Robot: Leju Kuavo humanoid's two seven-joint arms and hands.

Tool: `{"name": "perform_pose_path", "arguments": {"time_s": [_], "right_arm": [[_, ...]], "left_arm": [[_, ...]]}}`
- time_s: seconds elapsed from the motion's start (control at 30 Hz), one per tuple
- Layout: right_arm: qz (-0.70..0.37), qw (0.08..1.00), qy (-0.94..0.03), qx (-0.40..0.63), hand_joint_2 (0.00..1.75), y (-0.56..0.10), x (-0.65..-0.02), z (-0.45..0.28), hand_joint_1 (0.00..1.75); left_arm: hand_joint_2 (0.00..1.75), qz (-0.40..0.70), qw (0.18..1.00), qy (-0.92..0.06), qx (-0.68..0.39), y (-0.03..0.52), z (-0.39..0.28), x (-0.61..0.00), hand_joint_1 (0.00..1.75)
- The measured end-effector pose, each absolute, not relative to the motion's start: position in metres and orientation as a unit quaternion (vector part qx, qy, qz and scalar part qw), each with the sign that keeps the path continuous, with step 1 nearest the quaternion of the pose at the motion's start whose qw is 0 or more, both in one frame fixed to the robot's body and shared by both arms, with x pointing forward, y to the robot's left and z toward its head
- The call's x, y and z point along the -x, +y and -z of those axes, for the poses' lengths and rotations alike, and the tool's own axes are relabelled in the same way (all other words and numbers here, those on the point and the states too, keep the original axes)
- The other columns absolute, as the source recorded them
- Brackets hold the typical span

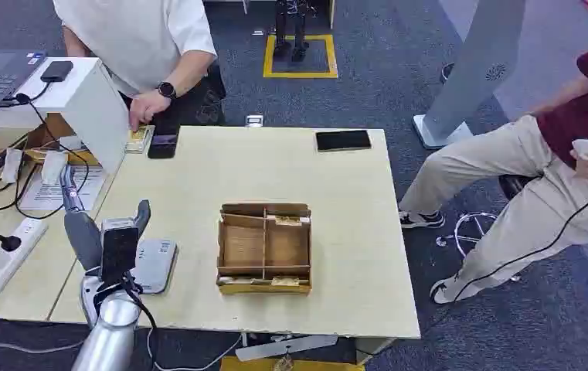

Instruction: Pass the card to the sensor for recognition and then transmit it.

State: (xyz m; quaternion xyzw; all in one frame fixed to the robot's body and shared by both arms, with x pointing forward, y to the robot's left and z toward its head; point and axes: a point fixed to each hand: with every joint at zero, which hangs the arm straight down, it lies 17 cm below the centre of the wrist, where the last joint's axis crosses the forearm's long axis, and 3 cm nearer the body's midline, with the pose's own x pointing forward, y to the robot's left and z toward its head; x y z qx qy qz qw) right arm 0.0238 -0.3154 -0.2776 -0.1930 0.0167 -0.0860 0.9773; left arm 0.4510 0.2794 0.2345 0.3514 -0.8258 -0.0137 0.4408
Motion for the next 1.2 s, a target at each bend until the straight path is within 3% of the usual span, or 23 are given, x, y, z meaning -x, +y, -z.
{"name": "perform_pose_path", "arguments": {"time_s": [0.63, 1.2], "right_arm": [[0.077, 0.977, 0.022, 0.197, 1.75, -0.318, -0.023, 0.277, 0.00], [0.038, 0.979, 0.011, 0.201, 1.75, -0.326, -0.031, 0.277, 0.00]], "left_arm": [[1.75, 0.010, 0.453, -0.820, -0.351, 0.280, -0.228, -0.451, 0.00], [1.75, 0.141, 0.363, -0.800, -0.457, 0.251, -0.264, -0.485, 0.00]]}}
